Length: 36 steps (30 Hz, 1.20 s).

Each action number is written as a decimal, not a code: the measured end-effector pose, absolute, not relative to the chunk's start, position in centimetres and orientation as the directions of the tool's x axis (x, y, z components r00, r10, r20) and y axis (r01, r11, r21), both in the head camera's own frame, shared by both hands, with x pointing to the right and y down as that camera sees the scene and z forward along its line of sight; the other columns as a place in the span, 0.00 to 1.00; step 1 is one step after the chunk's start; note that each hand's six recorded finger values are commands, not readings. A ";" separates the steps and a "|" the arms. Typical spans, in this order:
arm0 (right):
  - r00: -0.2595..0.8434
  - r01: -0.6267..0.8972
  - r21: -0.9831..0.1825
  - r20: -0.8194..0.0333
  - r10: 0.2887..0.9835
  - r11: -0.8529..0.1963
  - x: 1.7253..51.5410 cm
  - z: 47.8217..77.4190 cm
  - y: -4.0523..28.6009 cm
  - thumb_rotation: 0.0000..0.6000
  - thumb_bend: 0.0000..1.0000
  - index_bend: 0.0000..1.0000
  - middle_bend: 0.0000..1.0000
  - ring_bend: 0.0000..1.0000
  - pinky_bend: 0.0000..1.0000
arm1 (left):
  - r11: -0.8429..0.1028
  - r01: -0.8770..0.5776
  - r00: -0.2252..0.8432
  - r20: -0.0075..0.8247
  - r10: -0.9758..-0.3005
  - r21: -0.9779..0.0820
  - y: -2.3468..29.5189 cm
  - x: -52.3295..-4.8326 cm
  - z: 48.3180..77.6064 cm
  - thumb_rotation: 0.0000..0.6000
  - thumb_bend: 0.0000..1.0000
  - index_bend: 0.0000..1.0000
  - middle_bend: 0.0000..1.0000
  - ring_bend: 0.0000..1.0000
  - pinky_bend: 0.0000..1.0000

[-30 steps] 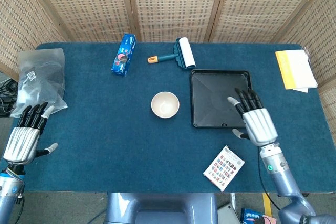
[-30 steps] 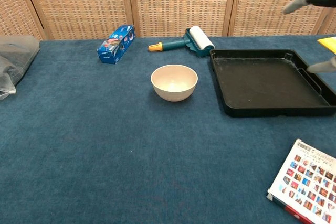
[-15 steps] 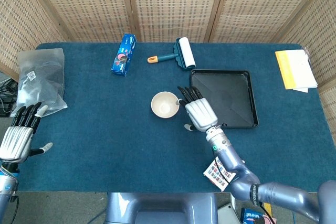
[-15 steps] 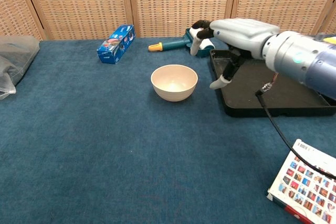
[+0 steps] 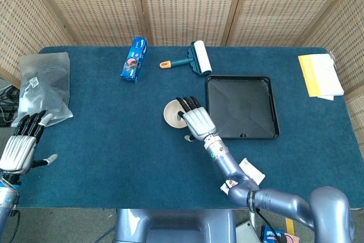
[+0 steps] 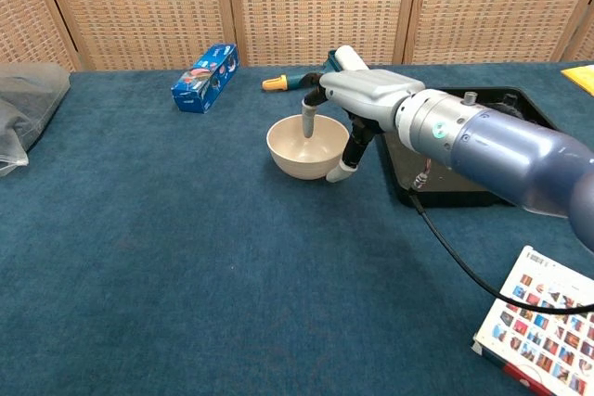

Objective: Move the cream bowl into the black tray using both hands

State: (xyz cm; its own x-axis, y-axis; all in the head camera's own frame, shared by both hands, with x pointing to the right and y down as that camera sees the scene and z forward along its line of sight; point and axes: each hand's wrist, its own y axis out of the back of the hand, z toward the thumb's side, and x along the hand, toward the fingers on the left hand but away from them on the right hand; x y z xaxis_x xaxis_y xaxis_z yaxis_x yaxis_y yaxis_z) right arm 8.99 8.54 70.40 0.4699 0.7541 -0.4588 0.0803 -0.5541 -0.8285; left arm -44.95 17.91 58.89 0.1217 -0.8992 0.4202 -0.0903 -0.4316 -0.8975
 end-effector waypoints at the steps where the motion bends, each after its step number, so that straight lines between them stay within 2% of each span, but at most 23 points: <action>1: 0.469 0.079 -0.826 -0.463 0.752 -0.558 8.9 70.7 8.5 1.00 0.27 0.44 0.10 0.00 0.07 | -0.433 -0.090 0.122 0.422 -0.898 -0.897 17.9 -45.0 58.9 1.00 0.14 0.00 0.00 0.00 0.00; 16: 0.451 0.066 -0.799 -0.511 0.732 -0.598 8.1 73.9 8.0 1.00 0.30 0.49 0.13 0.00 0.08 | -0.458 -0.082 0.122 0.447 -0.886 -0.885 17.9 -44.9 59.5 1.00 0.14 0.00 0.00 0.00 0.00; 21: 0.448 0.066 -0.800 -0.511 0.734 -0.597 7.8 74.4 7.7 1.00 0.36 0.53 0.16 0.00 0.09 | -0.458 -0.084 0.118 0.448 -0.886 -0.885 17.8 -45.0 59.5 1.00 0.14 0.00 0.00 0.00 0.00; 28: 0.453 0.072 -0.804 -0.501 0.738 -0.590 7.5 74.8 7.6 1.00 0.49 0.56 0.18 0.00 0.10 | -0.465 -0.086 0.122 0.454 -0.883 -0.881 17.8 -44.9 59.7 1.00 0.14 0.00 0.00 0.00 0.00; 36: 0.449 0.070 -0.805 -0.501 0.739 -0.589 7.8 75.0 7.8 1.00 0.53 0.60 0.19 0.00 0.10 | -0.463 -0.086 0.124 0.452 -0.883 -0.882 17.8 -44.9 59.6 1.00 0.14 0.00 0.00 0.00 0.00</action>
State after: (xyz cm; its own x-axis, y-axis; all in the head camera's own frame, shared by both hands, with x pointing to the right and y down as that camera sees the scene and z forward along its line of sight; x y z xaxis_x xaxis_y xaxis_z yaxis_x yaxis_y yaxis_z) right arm 7.83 7.79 75.00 0.4494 0.7394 -0.5014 0.0702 -0.5887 -0.8053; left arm -44.86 17.81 59.61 0.1237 -0.8833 0.4522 -0.0855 -0.4635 -0.8820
